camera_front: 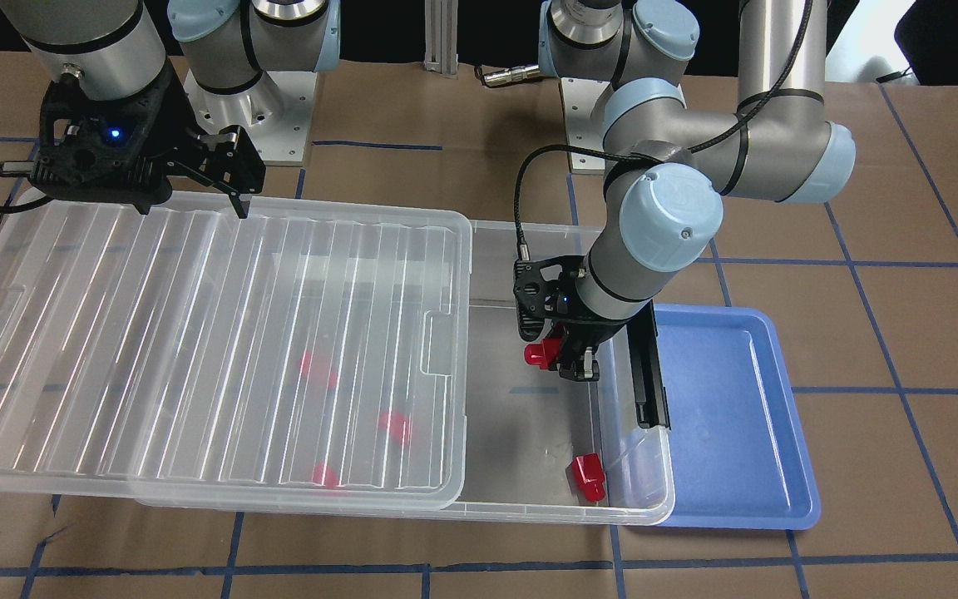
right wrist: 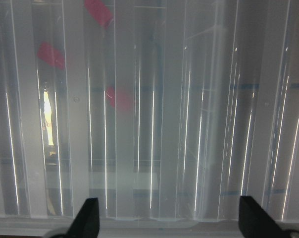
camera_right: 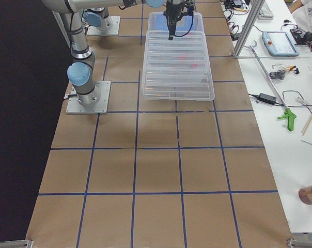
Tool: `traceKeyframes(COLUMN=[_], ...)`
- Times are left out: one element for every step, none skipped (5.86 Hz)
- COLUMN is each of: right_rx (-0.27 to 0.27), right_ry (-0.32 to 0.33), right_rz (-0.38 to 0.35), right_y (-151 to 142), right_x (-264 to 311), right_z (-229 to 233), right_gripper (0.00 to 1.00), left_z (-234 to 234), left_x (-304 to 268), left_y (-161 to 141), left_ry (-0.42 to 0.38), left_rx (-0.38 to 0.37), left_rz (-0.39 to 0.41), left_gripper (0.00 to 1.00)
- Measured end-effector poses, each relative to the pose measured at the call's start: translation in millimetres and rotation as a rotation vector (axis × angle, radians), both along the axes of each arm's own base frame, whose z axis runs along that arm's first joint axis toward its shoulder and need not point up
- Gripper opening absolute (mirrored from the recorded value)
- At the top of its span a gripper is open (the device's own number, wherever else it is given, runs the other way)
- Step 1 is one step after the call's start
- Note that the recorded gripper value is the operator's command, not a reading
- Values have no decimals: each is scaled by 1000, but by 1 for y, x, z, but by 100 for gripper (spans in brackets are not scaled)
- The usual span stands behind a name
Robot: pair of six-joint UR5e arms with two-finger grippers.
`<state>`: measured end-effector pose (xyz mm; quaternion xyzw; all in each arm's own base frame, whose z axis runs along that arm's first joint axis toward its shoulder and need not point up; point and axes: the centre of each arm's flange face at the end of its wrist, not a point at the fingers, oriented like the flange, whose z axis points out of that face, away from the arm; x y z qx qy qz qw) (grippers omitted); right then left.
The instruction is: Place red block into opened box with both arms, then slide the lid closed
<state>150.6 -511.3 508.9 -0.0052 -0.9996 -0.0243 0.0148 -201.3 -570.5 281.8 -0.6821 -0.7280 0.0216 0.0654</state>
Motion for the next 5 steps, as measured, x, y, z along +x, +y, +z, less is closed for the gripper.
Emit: traceKeyframes(right_rx=[0,0,0,-1,0], right_ry=[0,0,0,0,0], right_rz=[0,0,0,1,1], right_y=[0,0,0,0,0], right_x=[0,0,0,0,0], right_z=[0,0,0,0,0], right_gripper=[100,100,100,100,100], left_z=[-28,-46,-62,-77,-81], left_x=[-5,-7,-8,-8,-9], left_y=[-8,-12,-13,-11,-8], left_ry=[-5,-8,-9,-10,-10], left_rx=[3,7,5,2,-2], left_rz=[15,26,29,29,29], left_gripper=[4,5,24,91,95])
